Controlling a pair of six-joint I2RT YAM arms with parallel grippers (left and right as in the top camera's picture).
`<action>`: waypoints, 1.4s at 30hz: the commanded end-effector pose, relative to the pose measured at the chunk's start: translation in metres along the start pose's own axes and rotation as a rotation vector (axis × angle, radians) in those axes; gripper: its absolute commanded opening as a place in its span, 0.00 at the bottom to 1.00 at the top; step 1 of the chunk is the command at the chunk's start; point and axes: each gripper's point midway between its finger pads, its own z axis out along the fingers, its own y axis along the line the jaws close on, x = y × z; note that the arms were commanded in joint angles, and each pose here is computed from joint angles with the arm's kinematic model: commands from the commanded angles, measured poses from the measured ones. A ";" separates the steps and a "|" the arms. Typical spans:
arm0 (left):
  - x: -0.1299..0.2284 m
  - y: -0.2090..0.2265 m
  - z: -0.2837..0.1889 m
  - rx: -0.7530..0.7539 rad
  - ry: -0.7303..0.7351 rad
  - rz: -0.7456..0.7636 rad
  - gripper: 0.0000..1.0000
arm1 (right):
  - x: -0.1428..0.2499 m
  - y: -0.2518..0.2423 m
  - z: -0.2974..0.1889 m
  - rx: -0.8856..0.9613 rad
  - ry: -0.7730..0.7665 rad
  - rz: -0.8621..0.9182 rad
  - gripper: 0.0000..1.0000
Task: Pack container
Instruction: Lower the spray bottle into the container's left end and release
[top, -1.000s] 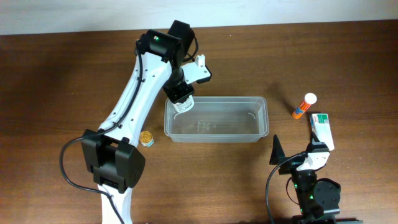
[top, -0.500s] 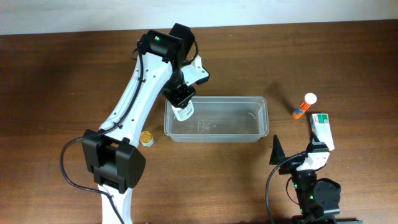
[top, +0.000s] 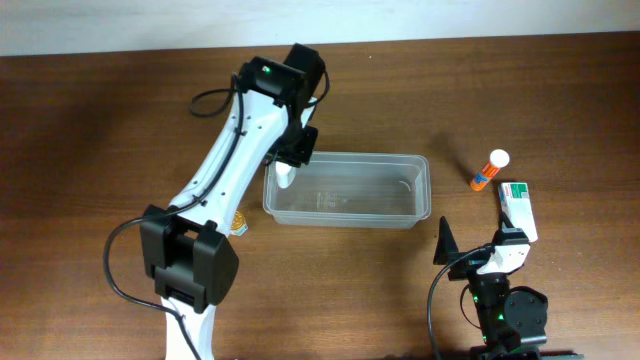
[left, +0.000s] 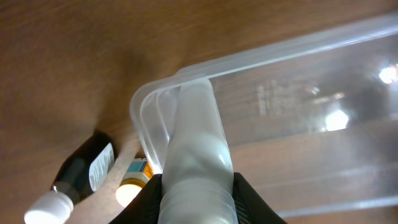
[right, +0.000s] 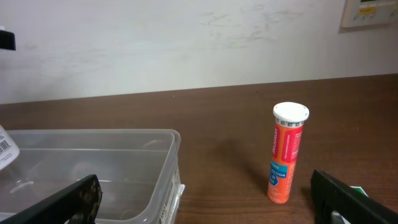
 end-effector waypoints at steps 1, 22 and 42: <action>-0.001 0.011 -0.003 -0.079 -0.033 -0.154 0.01 | 0.004 -0.001 0.000 0.005 0.009 -0.004 0.98; 0.010 -0.002 0.029 -0.022 0.029 -0.253 0.00 | 0.004 -0.001 0.000 0.004 0.009 -0.004 0.98; 0.015 -0.002 0.045 -0.027 0.046 -0.264 0.01 | 0.004 -0.001 0.000 0.004 0.009 -0.004 0.98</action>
